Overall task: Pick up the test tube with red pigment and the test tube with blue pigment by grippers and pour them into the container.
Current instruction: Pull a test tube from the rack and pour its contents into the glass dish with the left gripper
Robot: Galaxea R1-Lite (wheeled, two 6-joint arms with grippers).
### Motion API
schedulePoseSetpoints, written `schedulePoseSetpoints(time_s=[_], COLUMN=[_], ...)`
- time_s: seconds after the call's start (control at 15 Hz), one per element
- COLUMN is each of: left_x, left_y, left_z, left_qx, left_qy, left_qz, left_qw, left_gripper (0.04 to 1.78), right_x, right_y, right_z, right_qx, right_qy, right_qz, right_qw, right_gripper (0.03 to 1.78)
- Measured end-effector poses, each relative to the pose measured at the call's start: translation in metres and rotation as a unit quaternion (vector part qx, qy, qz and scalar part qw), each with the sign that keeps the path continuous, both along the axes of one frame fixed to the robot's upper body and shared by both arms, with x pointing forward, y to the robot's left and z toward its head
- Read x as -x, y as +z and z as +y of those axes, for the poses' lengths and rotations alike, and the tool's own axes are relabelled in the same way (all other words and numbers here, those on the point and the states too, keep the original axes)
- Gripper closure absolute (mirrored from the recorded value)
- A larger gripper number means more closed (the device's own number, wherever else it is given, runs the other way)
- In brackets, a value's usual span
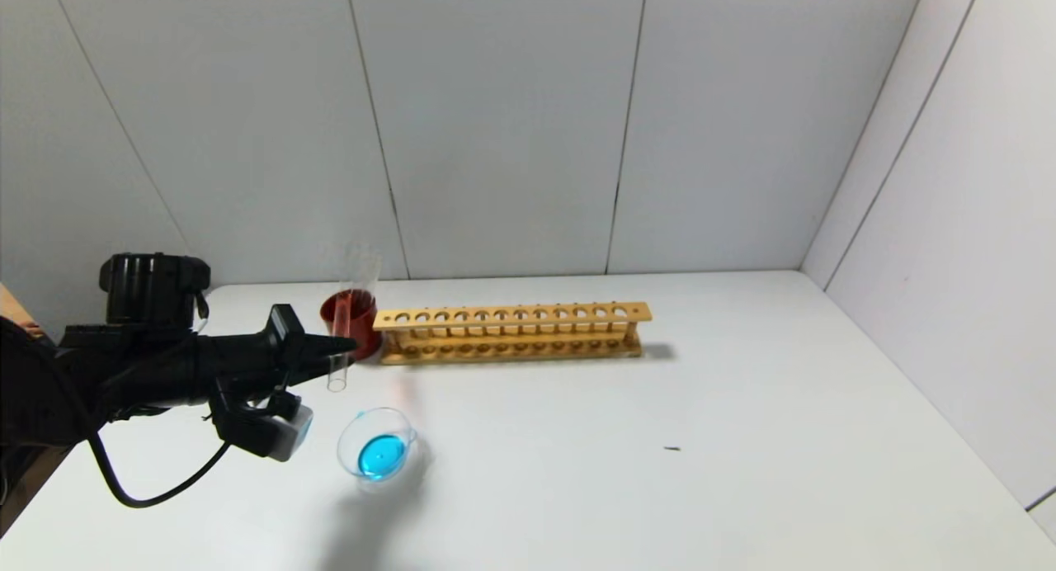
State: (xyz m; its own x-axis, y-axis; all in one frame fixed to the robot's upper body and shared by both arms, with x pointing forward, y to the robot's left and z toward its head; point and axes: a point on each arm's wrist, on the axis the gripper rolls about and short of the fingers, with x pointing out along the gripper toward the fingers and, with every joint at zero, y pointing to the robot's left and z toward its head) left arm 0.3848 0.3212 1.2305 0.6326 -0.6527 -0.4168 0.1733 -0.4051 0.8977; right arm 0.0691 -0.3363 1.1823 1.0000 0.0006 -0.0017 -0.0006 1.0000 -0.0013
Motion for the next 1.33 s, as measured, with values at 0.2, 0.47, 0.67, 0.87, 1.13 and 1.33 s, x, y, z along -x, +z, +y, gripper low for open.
schedulePoseSetpoints(time_s=[0.2, 0.47, 0.67, 0.87, 1.13, 1.33], left_x=[-0.007, -0.013, -0.015, -0.018, -0.020, -0.022], left_y=[0.003, 0.004, 0.003, 0.003, 0.002, 0.002], left_z=[-0.005, -0.006, -0.007, -0.007, -0.007, -0.007], left_qx=[-0.004, -0.010, -0.014, -0.015, -0.024, -0.034], left_qy=[-0.008, -0.013, -0.016, -0.016, -0.023, -0.029], left_qz=[-0.011, -0.021, -0.025, -0.026, -0.035, -0.045], left_qw=[1.000, 1.000, 0.999, 0.999, 0.999, 0.998], left_gripper=[1.51, 1.51, 1.51, 1.51, 1.51, 1.51], right_x=[0.000, 0.000, 0.000, 0.000, 0.000, 0.000], right_y=[0.000, 0.000, 0.000, 0.000, 0.000, 0.000], right_z=[0.000, 0.000, 0.000, 0.000, 0.000, 0.000], right_qx=[0.000, 0.000, 0.000, 0.000, 0.000, 0.000], right_qy=[0.000, 0.000, 0.000, 0.000, 0.000, 0.000], right_qz=[0.000, 0.000, 0.000, 0.000, 0.000, 0.000], right_qw=[1.0000, 1.0000, 1.0000, 1.0000, 1.0000, 1.0000], right_gripper=[0.06, 0.06, 0.06, 0.06, 0.06, 0.06])
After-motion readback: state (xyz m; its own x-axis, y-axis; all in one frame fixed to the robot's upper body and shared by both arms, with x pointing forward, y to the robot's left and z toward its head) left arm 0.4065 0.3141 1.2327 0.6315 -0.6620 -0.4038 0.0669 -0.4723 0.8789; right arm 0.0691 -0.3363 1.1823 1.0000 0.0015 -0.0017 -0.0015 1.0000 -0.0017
